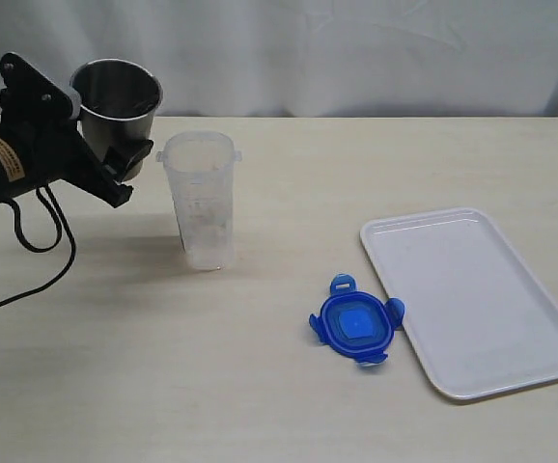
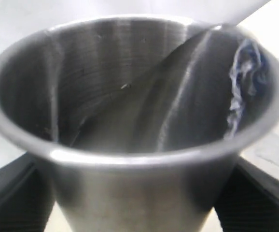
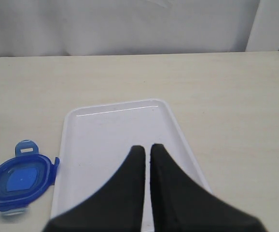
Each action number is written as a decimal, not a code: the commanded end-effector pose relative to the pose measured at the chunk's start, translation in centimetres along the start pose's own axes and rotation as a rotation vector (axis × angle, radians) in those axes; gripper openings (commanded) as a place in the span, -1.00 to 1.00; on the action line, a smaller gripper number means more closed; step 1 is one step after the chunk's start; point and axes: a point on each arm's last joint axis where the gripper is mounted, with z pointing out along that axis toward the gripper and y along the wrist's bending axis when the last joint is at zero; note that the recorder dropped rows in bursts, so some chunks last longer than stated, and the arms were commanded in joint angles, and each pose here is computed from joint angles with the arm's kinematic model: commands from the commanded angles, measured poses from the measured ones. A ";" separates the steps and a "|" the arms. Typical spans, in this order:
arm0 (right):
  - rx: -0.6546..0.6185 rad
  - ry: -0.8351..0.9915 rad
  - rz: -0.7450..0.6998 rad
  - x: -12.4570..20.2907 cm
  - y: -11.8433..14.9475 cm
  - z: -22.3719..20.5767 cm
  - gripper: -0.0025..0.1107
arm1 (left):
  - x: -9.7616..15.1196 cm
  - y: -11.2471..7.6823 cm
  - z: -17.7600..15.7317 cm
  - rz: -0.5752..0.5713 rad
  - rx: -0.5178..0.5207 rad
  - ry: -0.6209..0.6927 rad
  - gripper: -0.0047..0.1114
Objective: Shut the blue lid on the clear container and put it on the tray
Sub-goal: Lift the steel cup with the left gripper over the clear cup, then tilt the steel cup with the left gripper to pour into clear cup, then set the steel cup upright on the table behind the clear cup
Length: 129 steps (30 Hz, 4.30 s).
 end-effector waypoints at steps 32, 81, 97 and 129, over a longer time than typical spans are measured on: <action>-0.001 -0.003 0.004 0.0 0.0 0.0 -0.88 | -3.4 -0.3 1.7 0.377 0.005 -0.030 -0.92; -0.001 -0.003 0.004 0.0 0.0 0.0 -0.88 | -3.1 0.1 1.7 0.660 -0.035 0.008 -0.92; -0.001 -0.003 0.004 0.0 0.0 0.0 -0.88 | -3.2 0.0 1.7 0.691 -0.032 0.006 -0.92; -0.001 -0.003 0.004 0.0 0.0 0.0 -0.88 | 4.4 6.3 5.1 -0.348 -0.122 -0.189 -0.92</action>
